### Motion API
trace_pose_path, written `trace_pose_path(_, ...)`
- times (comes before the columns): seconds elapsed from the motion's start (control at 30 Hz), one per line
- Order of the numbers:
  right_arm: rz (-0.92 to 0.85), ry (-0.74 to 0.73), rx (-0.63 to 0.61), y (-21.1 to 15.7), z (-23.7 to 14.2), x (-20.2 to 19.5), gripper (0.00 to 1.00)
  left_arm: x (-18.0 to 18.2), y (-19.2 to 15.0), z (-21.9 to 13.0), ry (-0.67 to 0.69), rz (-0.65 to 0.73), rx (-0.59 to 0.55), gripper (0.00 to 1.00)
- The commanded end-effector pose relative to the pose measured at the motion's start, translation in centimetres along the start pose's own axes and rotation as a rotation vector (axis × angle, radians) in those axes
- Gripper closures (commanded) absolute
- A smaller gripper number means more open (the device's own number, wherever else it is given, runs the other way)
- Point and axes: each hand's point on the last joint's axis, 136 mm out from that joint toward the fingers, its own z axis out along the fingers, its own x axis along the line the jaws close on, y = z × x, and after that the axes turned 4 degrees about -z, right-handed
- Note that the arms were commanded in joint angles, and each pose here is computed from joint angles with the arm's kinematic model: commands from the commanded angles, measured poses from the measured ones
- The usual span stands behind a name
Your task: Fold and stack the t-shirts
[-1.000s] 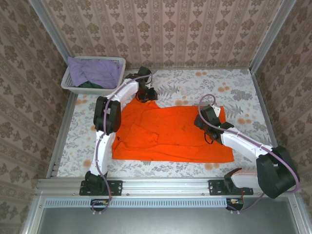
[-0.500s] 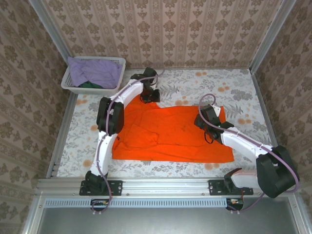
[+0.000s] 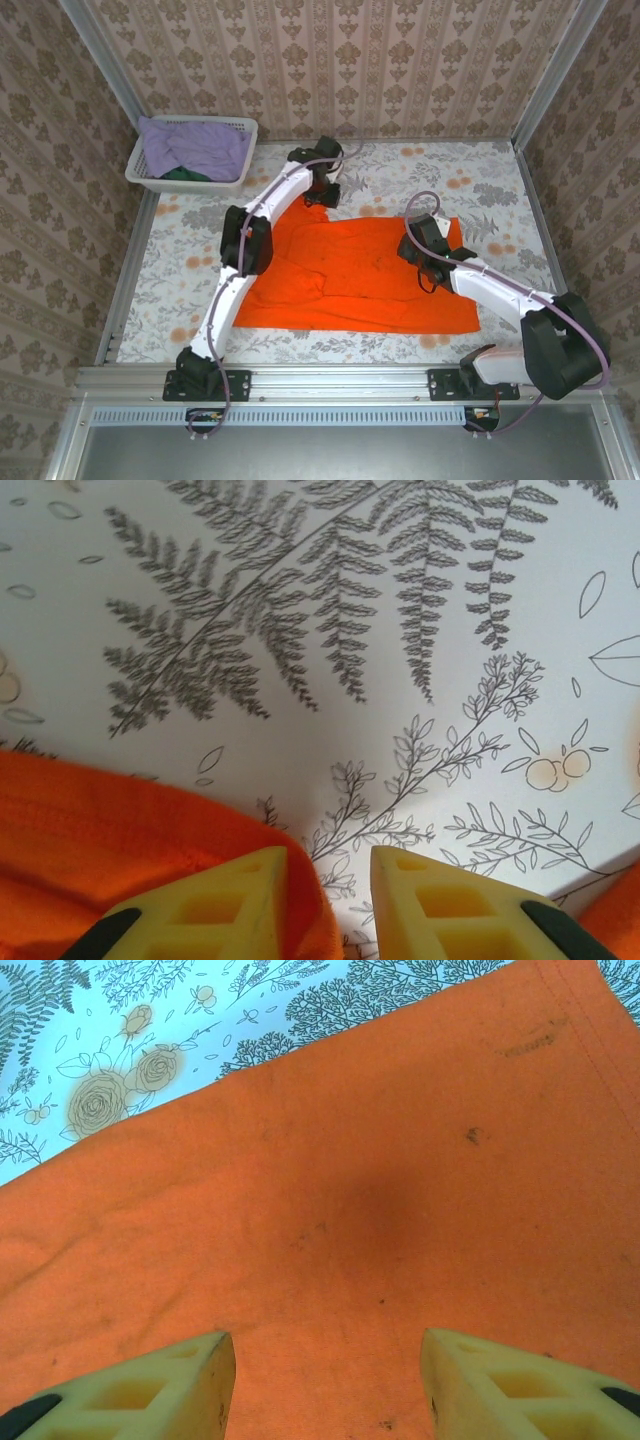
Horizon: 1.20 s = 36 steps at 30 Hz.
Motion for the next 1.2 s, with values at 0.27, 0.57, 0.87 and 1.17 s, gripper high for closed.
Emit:
trace_pose_path(0.27,-0.005,-0.011,0.013,0.3,0.2,0.1,0.46,-3.7,2.6,-2.3,-0.095,0.141,-0.106,0.66)
trace_pose_path(0.57,-0.003,-0.003,0.017,0.3,0.1,0.2,0.46,1.9,3.6,-8.1,-0.068,-0.247,-0.204,0.58)
trace_pose_path(0.87,-0.003,0.005,0.031,0.1,0.3,0.4,0.47,6.2,1.8,-9.2,-0.279,-0.639,-0.212,0.57)
trace_pose_path(1.17,-0.004,0.005,0.034,0.1,0.3,0.4,0.46,2.2,0.6,-6.9,-0.138,-0.448,-0.118,0.55)
